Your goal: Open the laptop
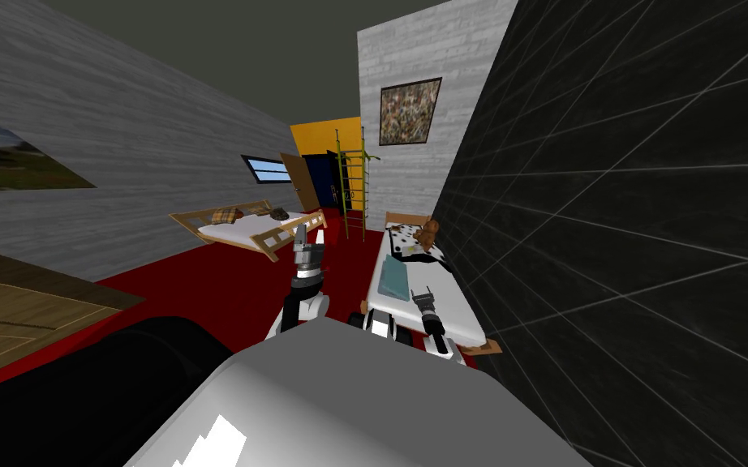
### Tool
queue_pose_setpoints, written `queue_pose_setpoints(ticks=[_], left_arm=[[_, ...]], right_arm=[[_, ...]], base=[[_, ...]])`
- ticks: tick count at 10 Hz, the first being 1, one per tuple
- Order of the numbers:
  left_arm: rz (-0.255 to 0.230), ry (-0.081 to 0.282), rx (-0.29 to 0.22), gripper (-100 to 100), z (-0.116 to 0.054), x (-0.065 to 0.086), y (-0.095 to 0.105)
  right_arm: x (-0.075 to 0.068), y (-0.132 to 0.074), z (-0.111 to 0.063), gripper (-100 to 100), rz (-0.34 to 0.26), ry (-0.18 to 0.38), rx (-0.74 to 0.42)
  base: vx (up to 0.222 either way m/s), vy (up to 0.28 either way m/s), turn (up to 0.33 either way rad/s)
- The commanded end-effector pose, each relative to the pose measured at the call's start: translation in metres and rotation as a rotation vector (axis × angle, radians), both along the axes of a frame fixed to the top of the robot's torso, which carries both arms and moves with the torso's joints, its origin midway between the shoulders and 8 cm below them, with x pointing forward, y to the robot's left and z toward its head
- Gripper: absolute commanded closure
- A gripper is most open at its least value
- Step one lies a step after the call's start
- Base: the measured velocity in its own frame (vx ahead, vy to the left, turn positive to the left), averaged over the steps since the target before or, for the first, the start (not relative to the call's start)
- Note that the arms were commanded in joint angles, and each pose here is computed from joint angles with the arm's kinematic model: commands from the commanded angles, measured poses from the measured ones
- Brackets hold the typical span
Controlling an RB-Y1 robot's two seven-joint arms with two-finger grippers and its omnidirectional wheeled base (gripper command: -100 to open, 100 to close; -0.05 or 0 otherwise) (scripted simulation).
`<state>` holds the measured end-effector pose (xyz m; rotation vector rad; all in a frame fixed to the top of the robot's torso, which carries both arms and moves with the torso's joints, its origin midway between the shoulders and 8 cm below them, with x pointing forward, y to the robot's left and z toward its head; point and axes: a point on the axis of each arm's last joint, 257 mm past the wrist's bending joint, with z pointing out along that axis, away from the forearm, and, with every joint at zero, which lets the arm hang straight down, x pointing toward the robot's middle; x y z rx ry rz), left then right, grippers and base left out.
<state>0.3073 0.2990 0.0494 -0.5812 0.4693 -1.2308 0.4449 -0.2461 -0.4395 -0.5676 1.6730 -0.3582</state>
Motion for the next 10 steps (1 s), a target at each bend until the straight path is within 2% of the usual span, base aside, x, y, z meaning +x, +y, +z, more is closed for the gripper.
queue_pose_setpoints(ticks=[1, 2, 3, 4, 5, 6, 10], left_arm=[[0.0, 0.0, 0.0, 0, 0.0, 0.0, 0.0], [0.0, 0.0, 0.0, 0, 0.0, 0.0, 0.0], [0.0, 0.0, 0.0, 0, 0.0, 0.0, 0.0], [0.0, 0.0, 0.0, 0, 0.0, 0.0, 0.0], [0.0, 0.0, 0.0, 0, 0.0, 0.0, 0.0], [0.0, 0.0, 0.0, 0, 0.0, 0.0, 0.0], [0.0, 0.0, 0.0, 0, 0.0, 0.0, 0.0]], right_arm=[[0.0, 0.0, 0.0, -100, -0.003, 0.0, 0.0], [0.0, 0.0, 0.0, -100, -0.003, 0.0, 0.0], [-0.014, -0.001, 0.004, -100, 0.015, -0.017, 0.009], [-0.018, -0.004, 0.004, -100, 0.009, -0.018, 0.004], [-0.028, 0.0, 0.006, -100, 0.034, -0.03, 0.013], [-0.036, -0.007, 0.008, -100, 0.025, -0.031, 0.008], [-0.036, -0.007, 0.009, -100, 0.024, -0.034, 0.006]], base=[[0.007, -0.018, 0.052], [0.001, -0.005, 0.011], [-0.009, 0.024, -0.07], [-0.007, 0.019, -0.054], [-0.006, 0.018, -0.051], [-0.006, 0.017, -0.049], [-0.001, 0.003, -0.007]])
